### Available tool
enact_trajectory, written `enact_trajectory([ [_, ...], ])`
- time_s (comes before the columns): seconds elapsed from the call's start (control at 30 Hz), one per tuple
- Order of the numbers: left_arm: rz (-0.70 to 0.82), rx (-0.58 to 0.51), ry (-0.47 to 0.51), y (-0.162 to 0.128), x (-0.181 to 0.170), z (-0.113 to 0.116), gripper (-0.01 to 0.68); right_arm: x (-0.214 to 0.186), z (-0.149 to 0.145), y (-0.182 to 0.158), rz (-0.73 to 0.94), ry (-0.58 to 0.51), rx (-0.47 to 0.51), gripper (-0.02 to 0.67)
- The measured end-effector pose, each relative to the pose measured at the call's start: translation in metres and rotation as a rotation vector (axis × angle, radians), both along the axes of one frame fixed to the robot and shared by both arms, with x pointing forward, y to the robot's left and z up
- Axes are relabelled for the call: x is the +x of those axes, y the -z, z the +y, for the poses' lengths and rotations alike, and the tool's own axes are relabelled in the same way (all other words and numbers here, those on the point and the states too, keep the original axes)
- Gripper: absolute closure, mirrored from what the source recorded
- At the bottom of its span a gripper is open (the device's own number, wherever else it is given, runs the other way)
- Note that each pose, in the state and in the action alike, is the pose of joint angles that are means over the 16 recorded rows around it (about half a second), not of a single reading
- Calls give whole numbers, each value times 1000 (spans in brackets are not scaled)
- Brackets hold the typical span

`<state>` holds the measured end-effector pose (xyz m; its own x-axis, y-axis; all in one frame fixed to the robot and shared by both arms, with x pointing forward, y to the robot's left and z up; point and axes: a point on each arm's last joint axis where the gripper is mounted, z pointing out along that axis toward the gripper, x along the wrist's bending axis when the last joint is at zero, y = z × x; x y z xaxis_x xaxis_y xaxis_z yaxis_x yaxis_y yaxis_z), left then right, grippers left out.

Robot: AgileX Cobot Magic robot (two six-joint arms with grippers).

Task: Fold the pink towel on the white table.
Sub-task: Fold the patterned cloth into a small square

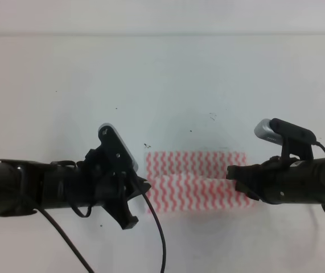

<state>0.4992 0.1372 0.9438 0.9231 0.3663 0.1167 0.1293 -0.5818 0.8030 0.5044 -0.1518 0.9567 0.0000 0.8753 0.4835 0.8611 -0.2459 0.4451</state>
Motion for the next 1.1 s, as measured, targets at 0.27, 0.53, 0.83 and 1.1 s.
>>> enact_trajectory([
  [0.27,-4,11,-2,1,4,-1,674,4,1,-3,-18,-7,-5,666],
  [0.53,12,19,-12,4,10,-3,674,12,5,-4,-36,-24,-17,666],
  [0.83,39,7,-35,9,18,-6,674,20,7,4,-21,-31,-36,666],
  [1.1,38,-5,-61,7,25,-8,675,25,7,6,-15,-29,-37,666],
])
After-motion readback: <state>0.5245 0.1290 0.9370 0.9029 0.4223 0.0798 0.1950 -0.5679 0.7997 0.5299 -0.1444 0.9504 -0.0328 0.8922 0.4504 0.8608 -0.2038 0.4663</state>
